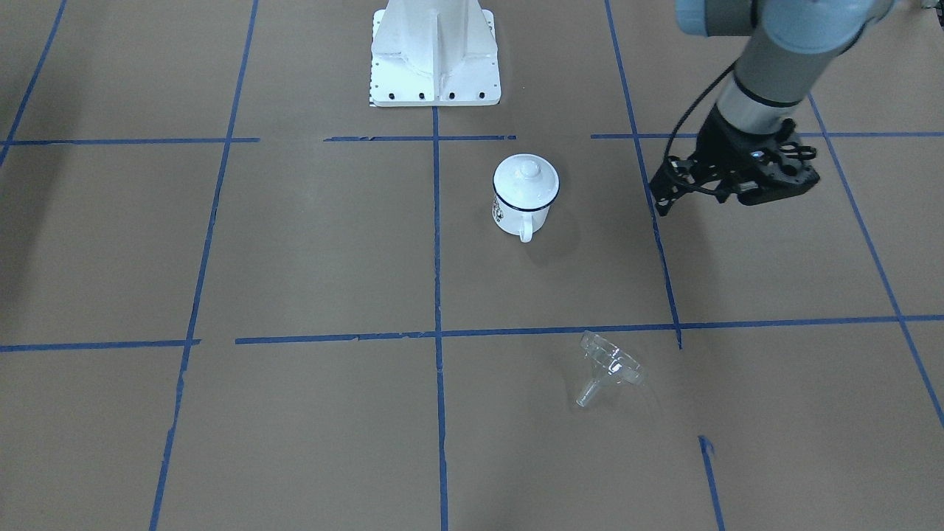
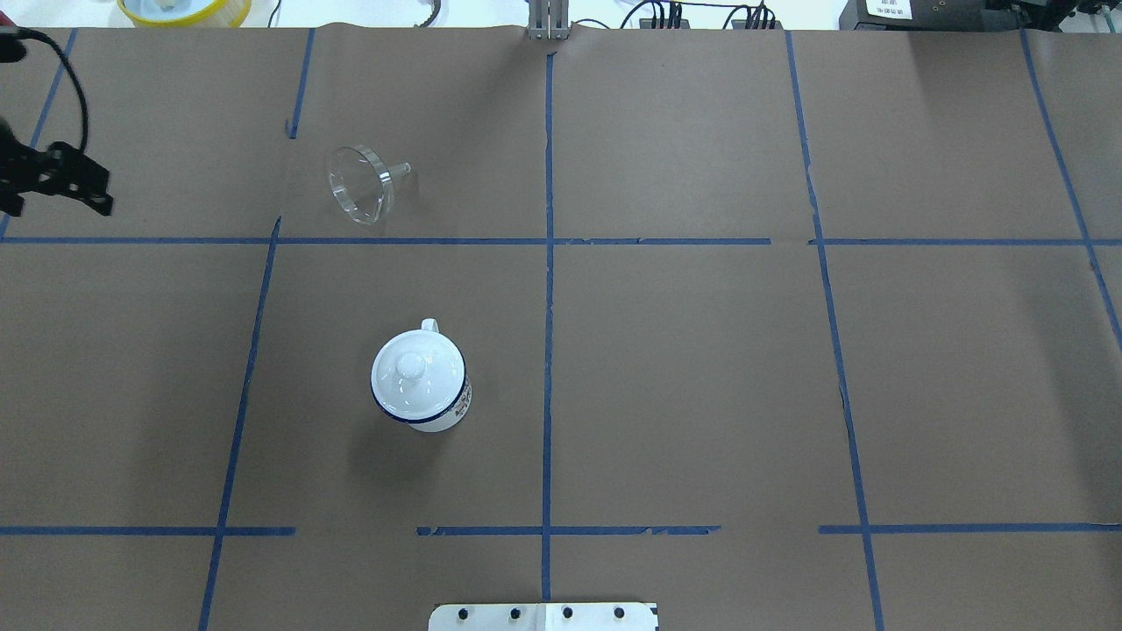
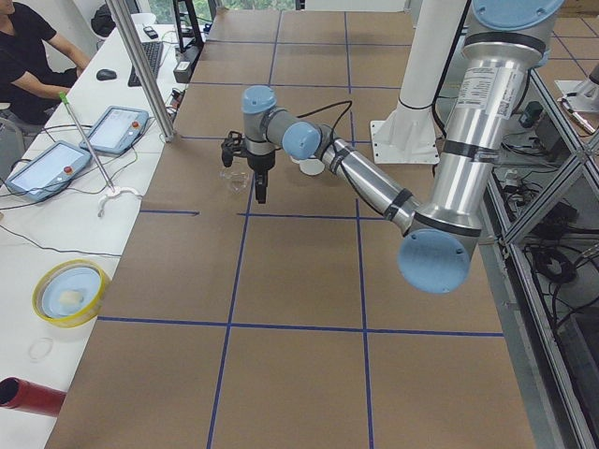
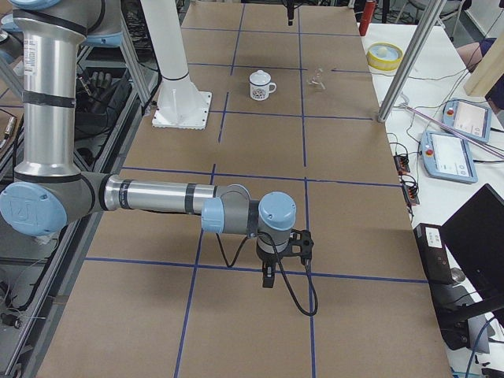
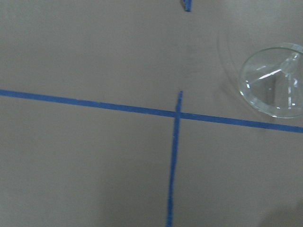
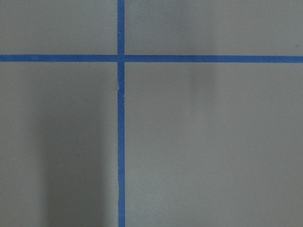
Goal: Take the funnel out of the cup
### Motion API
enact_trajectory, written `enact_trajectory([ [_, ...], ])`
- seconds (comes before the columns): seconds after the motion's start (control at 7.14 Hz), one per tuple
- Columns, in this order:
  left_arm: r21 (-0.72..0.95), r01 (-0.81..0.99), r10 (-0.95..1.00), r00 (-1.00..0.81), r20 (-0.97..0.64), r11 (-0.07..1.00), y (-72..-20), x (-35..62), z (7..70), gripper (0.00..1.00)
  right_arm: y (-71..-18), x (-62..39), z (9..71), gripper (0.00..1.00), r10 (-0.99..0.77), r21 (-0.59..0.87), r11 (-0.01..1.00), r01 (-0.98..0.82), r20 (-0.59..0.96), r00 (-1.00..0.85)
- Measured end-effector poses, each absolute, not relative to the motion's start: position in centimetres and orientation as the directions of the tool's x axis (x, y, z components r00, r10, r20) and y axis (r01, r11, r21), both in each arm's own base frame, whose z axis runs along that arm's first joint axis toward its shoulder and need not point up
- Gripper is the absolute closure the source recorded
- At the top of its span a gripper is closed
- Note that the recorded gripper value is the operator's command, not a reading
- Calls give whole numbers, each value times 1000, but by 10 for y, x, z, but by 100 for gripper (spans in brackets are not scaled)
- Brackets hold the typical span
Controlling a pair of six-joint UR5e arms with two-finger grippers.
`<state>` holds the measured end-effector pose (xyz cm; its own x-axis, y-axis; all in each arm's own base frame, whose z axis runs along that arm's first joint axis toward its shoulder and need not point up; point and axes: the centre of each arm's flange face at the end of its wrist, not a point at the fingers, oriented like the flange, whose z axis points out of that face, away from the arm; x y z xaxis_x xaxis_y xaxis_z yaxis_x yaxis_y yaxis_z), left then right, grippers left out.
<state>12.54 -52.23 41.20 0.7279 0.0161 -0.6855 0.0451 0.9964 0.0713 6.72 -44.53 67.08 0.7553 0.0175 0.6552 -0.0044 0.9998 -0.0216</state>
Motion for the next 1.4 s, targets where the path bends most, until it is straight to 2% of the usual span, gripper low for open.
enact_trajectory([
  [0.28,140,-44,124,763,-634,989,-552,24,511,0,-445,67,671,0,17,-22,1000,-4,655,755],
  [0.56,153,-68,152,747,-648,986,-557,-56,594,0,-445,67,671,0,17,-22,1000,-4,655,755],
  [0.84,184,-100,198,730,-654,978,-544,-93,628,0,-445,67,671,0,17,-21,1000,-4,655,755],
  [1.4,179,-104,199,717,-668,978,-518,-97,647,0,-445,67,670,0,17,-21,1000,-4,655,755],
])
